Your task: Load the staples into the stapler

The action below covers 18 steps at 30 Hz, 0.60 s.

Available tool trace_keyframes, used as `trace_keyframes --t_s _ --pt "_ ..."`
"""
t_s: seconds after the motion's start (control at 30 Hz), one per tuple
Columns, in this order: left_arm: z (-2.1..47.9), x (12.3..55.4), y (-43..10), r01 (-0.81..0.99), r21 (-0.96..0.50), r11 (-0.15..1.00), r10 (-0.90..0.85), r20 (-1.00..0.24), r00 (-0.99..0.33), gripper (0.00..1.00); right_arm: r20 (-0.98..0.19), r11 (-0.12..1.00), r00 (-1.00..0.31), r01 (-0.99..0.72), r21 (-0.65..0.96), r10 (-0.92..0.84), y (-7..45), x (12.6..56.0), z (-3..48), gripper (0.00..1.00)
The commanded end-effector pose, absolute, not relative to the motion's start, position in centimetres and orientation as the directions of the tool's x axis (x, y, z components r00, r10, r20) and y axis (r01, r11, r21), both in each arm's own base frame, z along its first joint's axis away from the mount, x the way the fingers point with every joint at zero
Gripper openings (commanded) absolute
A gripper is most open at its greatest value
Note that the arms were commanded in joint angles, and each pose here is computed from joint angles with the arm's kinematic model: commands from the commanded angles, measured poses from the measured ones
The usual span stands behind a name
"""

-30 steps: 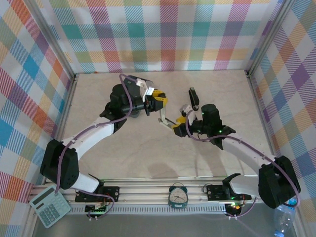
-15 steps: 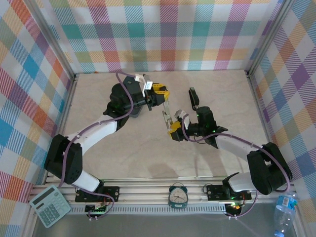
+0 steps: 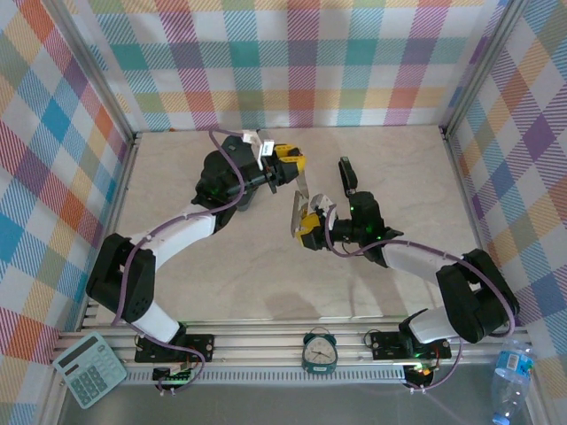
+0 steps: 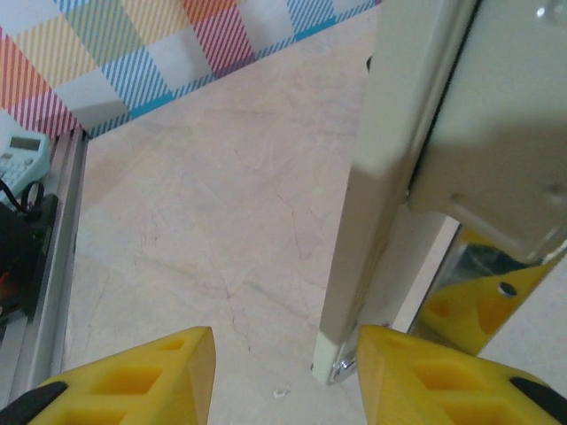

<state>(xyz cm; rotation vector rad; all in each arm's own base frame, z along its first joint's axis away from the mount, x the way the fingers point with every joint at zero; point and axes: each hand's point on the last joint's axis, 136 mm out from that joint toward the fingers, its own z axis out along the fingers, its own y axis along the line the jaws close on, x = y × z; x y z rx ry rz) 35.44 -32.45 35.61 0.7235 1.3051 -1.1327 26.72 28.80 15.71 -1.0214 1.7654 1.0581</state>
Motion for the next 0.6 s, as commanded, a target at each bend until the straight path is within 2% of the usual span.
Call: trace_keyframes --t_s 0.0,0.23,0.37,0.57 --pt "38.5 34.0 -33.3 0.946 -0.173 0.276 -0.314 -0.946 -0.081 0.00 -0.943 0.298 -0.294 -0.924 0.240 -0.153 29.6 27.4 17.6 0.46" --pt "37.6 34.2 -33.3 0.935 -0.145 0.324 -0.239 -0.969 -0.068 0.00 -0.952 0.329 -0.273 -0.919 0.216 -0.138 28.8 27.2 18.4 0.49" --pt "37.3 33.8 -32.7 0.930 -0.100 0.355 -0.175 -0.984 -0.039 0.00 -0.962 0.320 -0.238 -0.929 0.185 -0.132 28.2 26.4 19.8 0.49" --pt "36.9 33.4 -32.4 0.931 -0.104 0.351 -0.171 -0.984 -0.045 0.00 -0.962 0.286 -0.210 -0.945 0.155 -0.172 26.4 25.5 20.6 0.53"
